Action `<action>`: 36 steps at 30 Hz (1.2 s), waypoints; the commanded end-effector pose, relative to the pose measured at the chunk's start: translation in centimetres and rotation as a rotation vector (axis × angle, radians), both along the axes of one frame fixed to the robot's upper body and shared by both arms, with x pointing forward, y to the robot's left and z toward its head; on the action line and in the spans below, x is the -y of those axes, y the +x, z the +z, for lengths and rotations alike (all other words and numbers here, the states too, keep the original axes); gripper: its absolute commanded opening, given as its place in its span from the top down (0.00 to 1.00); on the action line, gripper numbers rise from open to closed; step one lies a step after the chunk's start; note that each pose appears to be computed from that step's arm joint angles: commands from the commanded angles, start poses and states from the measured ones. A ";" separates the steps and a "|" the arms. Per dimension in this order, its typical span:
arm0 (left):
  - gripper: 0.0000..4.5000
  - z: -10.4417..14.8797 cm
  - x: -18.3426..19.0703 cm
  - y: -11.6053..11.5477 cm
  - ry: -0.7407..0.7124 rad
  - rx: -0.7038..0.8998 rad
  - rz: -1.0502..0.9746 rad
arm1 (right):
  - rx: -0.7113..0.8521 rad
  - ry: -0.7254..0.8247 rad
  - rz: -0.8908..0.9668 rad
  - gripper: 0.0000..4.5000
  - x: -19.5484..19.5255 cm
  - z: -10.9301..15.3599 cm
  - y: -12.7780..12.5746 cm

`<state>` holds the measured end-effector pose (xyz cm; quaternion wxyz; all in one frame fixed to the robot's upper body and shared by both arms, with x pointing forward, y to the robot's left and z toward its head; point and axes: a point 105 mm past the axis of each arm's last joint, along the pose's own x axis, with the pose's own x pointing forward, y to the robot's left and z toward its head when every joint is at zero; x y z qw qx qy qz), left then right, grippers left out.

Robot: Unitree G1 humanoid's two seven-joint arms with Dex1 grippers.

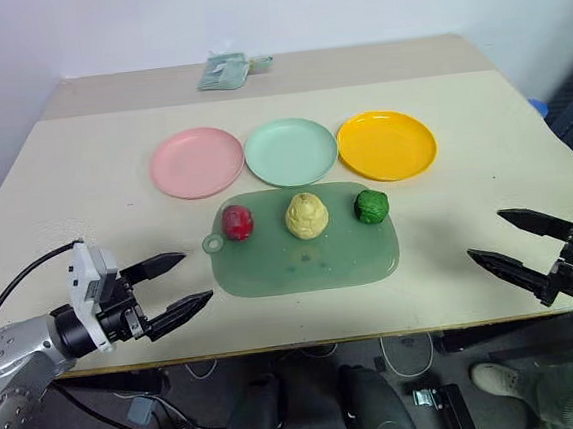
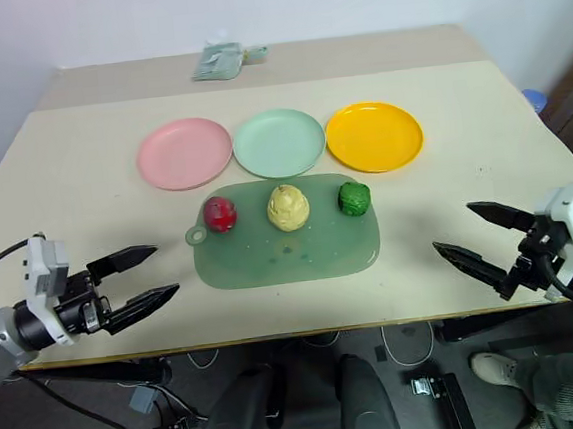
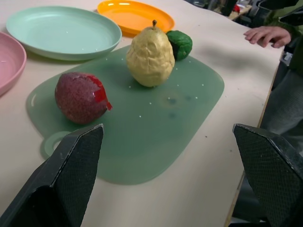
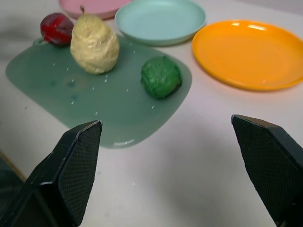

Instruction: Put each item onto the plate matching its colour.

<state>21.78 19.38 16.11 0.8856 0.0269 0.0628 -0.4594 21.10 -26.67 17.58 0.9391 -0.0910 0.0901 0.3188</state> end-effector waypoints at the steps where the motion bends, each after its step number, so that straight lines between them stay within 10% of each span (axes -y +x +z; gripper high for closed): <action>1: 0.00 1.1 0.5 0.2 0.026 0.047 -0.012 | 0.041 -0.015 0.025 0.01 -0.5 1.2 -0.2; 26: 0.00 3.8 2.4 6.0 -0.071 -0.028 0.281 | 0.171 -0.005 0.471 0.01 -7.8 4.1 2.6; 36: 0.00 1.1 4.1 8.7 -0.075 -0.161 0.404 | 0.202 -0.026 0.536 0.01 -8.4 4.6 3.4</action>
